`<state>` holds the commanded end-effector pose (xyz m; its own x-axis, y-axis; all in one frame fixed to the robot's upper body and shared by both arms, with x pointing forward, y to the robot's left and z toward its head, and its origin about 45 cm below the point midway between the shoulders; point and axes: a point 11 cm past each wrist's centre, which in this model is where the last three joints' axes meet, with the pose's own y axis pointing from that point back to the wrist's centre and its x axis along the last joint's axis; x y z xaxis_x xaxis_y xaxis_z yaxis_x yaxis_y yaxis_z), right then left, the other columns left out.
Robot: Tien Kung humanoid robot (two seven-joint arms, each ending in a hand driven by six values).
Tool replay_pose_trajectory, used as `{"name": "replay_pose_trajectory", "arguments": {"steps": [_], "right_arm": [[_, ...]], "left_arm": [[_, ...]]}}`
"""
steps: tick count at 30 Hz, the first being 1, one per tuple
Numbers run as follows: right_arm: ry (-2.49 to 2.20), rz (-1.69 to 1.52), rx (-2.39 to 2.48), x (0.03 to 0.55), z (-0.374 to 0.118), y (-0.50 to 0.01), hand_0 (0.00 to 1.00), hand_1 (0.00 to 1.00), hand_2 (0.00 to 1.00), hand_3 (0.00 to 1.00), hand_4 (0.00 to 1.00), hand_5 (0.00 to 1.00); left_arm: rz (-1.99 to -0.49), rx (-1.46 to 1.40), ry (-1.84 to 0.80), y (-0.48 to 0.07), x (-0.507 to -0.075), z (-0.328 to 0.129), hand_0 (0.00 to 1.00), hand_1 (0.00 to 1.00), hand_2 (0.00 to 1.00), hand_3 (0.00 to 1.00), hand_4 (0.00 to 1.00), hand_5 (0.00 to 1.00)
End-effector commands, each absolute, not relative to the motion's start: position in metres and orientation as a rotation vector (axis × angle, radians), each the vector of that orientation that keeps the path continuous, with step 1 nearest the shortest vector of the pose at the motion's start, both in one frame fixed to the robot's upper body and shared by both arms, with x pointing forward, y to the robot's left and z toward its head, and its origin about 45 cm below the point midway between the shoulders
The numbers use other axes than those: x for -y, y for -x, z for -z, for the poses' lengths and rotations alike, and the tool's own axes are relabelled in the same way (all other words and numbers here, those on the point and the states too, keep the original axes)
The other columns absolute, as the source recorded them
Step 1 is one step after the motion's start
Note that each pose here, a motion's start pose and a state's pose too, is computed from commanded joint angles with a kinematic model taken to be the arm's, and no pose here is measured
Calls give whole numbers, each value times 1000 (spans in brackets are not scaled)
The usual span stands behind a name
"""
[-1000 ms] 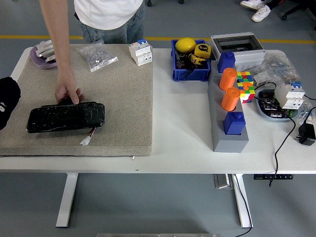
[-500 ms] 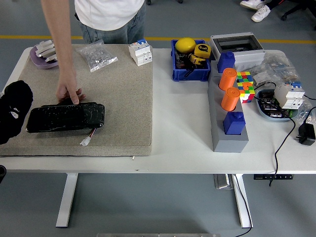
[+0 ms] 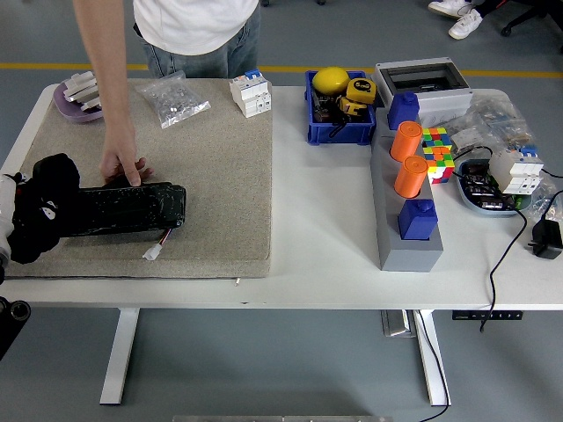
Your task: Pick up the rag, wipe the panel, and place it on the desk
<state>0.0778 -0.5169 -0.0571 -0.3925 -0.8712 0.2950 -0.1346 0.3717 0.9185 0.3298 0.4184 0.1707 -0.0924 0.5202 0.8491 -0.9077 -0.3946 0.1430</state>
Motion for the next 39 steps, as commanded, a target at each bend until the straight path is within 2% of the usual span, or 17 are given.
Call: {"name": "replay_pose_trajectory", "arguments": {"steps": [39], "right_arm": [[-895,1087,1782,517,56,-82,805,698,709,681,998,734]], "left_arm": [[-1312,644,-931,-357,-262,-165,245,184,546,510,224,2]]}}
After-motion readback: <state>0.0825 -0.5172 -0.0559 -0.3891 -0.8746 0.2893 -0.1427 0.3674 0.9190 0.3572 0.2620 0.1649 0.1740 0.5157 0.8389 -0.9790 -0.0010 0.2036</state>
